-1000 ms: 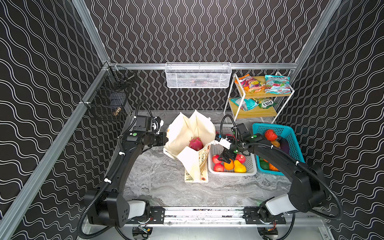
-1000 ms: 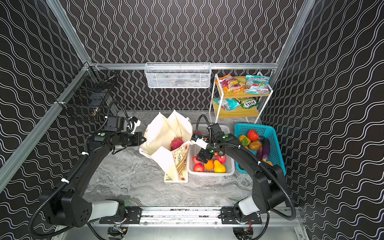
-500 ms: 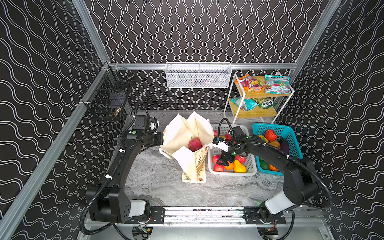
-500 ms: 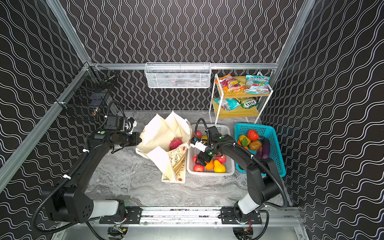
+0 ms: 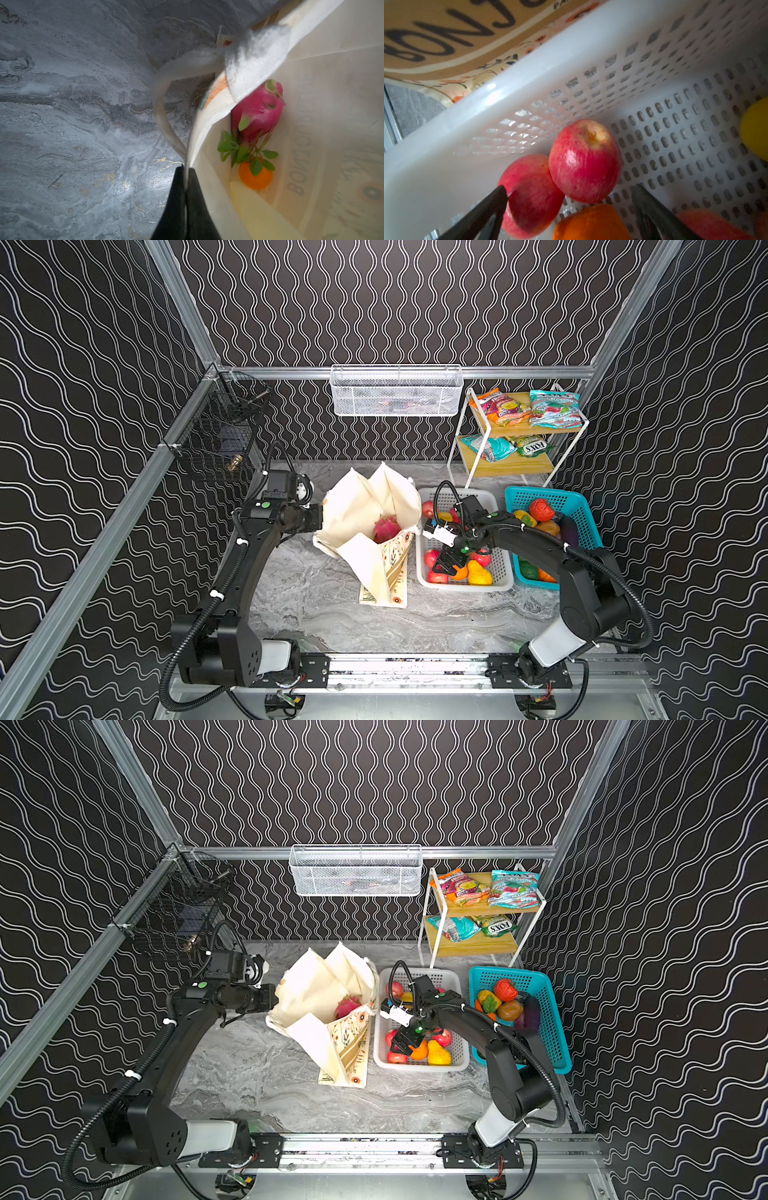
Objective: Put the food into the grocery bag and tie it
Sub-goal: 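Lower the right gripper onto a red apple near the basket edge and close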
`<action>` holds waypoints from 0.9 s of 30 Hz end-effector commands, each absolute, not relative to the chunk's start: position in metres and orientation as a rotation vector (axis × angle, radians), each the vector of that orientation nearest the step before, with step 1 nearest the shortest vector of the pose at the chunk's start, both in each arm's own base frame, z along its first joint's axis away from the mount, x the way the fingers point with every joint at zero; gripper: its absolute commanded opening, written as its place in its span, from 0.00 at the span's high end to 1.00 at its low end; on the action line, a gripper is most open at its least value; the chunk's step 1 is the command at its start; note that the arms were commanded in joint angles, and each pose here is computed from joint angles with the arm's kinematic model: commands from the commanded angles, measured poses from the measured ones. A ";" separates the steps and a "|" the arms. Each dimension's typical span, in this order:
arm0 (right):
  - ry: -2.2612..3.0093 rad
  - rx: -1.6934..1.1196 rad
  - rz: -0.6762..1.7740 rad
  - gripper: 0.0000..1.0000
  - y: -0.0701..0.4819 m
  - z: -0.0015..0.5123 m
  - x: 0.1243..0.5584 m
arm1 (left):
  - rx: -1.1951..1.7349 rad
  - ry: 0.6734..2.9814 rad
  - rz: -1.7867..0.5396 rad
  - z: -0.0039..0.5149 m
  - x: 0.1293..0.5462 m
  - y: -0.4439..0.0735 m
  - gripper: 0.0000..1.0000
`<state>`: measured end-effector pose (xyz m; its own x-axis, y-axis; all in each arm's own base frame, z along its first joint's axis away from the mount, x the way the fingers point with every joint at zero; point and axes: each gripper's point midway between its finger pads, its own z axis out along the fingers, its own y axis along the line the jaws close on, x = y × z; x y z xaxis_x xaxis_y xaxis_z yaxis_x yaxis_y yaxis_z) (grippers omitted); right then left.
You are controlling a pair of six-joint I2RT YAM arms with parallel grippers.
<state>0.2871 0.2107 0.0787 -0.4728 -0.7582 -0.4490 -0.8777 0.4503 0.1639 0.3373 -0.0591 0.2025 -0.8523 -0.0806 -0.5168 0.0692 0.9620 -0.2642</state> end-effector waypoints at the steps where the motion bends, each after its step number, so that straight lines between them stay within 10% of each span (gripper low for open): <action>1: 2.397 -1.389 0.543 0.06 0.213 0.081 0.293 | 0.001 2.549 -0.359 0.207 0.339 -0.057 1.00; 27: 2.463 -1.315 0.483 0.10 0.223 0.052 0.312 | 0.004 2.536 -0.396 0.209 0.339 -0.061 1.00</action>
<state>0.3090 0.2233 0.0535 -0.5308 -0.7354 -0.4213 -0.8419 0.5147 0.1624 0.3377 -0.0600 0.2057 -0.8483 -0.0837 -0.5229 0.0741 0.9589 -0.2738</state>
